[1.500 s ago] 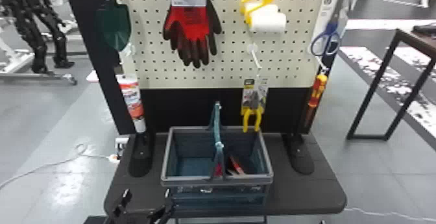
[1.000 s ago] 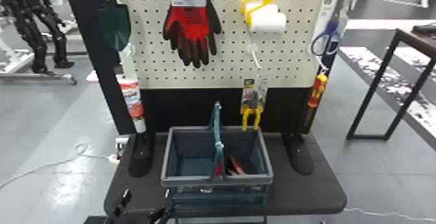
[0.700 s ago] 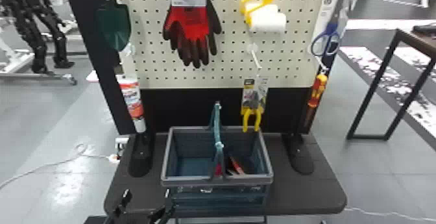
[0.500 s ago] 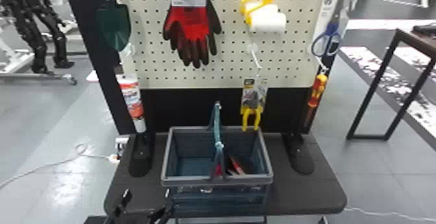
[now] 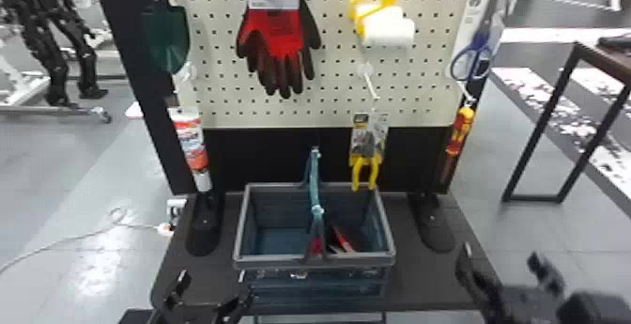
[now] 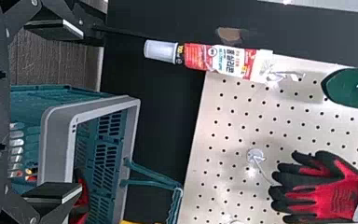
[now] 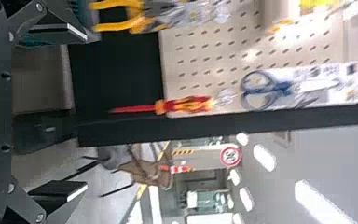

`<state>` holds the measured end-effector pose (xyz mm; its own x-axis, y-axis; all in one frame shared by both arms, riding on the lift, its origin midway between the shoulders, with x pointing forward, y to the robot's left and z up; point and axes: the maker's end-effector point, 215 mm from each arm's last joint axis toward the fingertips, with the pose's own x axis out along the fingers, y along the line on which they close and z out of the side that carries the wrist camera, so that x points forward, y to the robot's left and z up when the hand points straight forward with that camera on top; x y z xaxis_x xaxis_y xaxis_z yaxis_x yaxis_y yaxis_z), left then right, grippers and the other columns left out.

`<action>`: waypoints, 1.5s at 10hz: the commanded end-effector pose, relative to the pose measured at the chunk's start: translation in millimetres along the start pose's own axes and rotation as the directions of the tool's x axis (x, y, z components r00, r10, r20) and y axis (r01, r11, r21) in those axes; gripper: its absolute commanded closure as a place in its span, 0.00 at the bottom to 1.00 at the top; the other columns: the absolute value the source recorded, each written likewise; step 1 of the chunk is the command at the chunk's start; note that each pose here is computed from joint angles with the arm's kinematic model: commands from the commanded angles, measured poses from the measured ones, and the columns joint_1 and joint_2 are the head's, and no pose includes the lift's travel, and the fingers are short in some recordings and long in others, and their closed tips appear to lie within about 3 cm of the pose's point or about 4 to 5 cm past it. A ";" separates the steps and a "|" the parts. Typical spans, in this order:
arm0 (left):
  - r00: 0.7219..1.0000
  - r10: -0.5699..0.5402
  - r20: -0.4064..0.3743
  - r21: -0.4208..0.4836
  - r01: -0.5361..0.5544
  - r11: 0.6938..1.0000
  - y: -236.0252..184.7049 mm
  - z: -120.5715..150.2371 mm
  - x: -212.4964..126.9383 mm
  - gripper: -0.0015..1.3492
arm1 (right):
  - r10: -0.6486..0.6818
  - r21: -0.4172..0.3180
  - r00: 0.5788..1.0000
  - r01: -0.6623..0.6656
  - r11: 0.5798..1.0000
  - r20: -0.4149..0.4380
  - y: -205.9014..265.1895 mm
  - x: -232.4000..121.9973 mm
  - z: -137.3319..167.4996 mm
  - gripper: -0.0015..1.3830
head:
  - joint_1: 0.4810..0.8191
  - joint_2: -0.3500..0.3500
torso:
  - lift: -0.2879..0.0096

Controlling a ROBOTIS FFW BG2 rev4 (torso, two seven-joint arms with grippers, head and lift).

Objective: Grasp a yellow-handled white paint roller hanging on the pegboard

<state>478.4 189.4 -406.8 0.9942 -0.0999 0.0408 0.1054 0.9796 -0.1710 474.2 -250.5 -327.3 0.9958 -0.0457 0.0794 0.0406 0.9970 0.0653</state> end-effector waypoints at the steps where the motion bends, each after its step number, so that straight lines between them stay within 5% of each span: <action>1: 1.000 -0.014 0.000 0.015 0.014 1.000 -1.5 2.0 3.9 0.11 | 0.027 -0.055 1.000 -0.026 0.998 0.013 -2.2 18.9 43.5 0.13 | 0.20 0.50 | 0.63; 5: 1.000 -0.004 -0.016 0.019 0.005 1.000 2.9 -3.0 0.4 0.11 | 0.244 -0.098 0.970 -0.243 0.965 -0.007 38.2 60.3 111.3 0.14 | 0.20 0.50 | 0.63; 8: 0.999 -0.012 -0.044 0.029 0.013 1.000 1.5 -11.1 1.0 0.11 | 0.352 -0.219 0.936 -0.347 0.912 -0.016 50.6 100.9 187.5 0.13 | 0.20 0.50 | 0.63; 10: 0.998 -0.033 -0.058 0.045 0.036 0.998 -2.3 -13.7 3.2 0.11 | 0.410 -0.238 0.912 -0.398 0.886 0.001 53.1 124.3 225.7 0.14 | 0.20 0.50 | 0.63; 13: 0.996 -0.039 -0.080 0.040 0.042 0.998 -6.4 -19.8 6.1 0.11 | 0.541 -0.173 0.841 -0.535 0.827 -0.009 83.8 158.2 245.7 0.14 | 0.20 0.50 | 0.63; 15: 0.995 -0.047 -0.088 0.044 0.051 0.998 -8.9 -22.0 6.4 0.11 | 0.604 -0.218 0.797 -0.589 0.778 0.001 110.4 174.8 280.0 0.14 | 0.20 0.50 | 0.63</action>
<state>484.1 177.3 -425.8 0.9870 -0.1568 -0.0358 0.1511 0.9803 -0.1273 626.3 -174.2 -38.9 0.8315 0.5460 0.1022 -0.5218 0.8309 -0.1934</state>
